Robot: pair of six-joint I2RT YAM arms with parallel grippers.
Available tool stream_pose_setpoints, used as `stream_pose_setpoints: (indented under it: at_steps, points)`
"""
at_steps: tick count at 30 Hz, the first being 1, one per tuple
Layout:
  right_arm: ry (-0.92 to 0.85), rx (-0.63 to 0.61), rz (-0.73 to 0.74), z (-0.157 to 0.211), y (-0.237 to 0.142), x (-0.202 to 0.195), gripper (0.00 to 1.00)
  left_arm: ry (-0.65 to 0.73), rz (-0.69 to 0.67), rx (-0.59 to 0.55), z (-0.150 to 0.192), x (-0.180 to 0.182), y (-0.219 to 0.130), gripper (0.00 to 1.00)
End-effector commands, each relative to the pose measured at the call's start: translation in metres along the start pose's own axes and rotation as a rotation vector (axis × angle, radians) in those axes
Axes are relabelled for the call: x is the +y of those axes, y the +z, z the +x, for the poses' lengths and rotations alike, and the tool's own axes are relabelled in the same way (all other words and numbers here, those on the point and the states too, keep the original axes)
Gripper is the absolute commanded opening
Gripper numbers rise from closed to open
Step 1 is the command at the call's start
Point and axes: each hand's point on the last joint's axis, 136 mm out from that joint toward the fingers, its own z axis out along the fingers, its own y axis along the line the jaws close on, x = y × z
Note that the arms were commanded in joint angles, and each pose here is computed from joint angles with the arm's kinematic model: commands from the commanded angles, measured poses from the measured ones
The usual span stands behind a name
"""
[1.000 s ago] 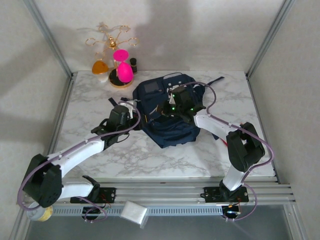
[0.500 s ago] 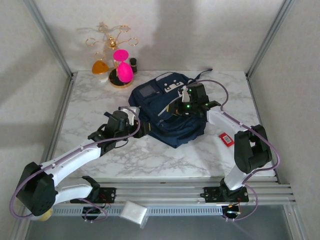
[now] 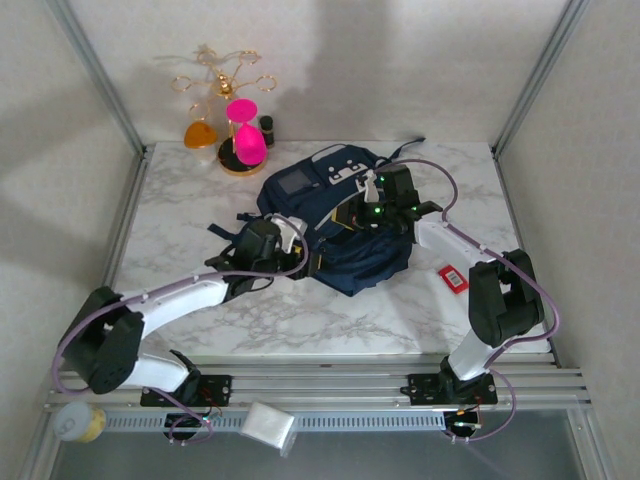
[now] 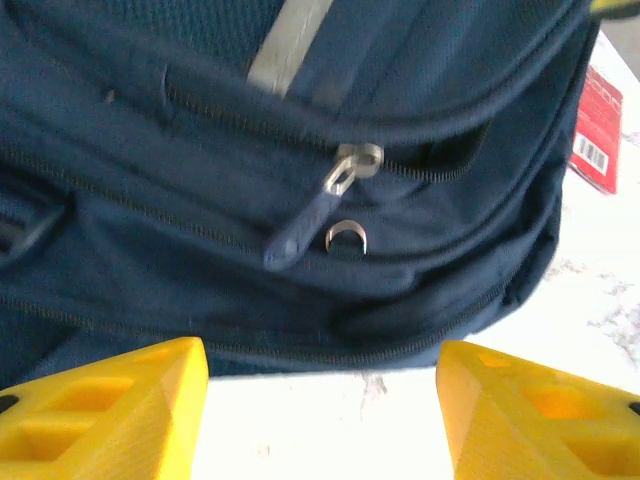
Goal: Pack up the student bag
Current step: Unzip the student bag at the center of the table.
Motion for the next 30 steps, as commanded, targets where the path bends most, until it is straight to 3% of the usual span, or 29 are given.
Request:
stream_pose_setpoints:
  at_steps: [1, 9, 15, 18, 22, 25, 30]
  points:
    - [-0.102, -0.041, -0.116, -0.014, -0.014, 0.038, 0.0, 0.098, 0.015, -0.069, -0.026, -0.009, 0.009, 0.61]
    - [-0.099, -0.038, -0.14, -0.018, -0.011, 0.042, 0.0, 0.148, 0.019, -0.051, -0.029, -0.008, 0.034, 0.51]
    - [-0.094, -0.031, -0.144, -0.02, -0.007, 0.04, 0.0, 0.141, -0.017, -0.071, -0.034, 0.0, 0.042, 0.28]
    - [-0.099, -0.025, -0.143, -0.02, -0.006, 0.04, 0.0, 0.117, -0.04, -0.086, -0.036, 0.008, 0.04, 0.12]
    - [-0.11, -0.011, -0.137, -0.021, -0.005, 0.04, 0.0, 0.05, -0.123, -0.11, -0.037, 0.032, 0.03, 0.0]
    - [-0.095, -0.009, -0.107, -0.019, -0.006, 0.033, 0.0, -0.019, -0.178, -0.131, -0.037, 0.053, 0.019, 0.0]
    - [-0.077, -0.014, -0.029, -0.013, -0.007, 0.015, 0.0, -0.034, -0.192, -0.084, -0.027, 0.058, 0.025, 0.0]
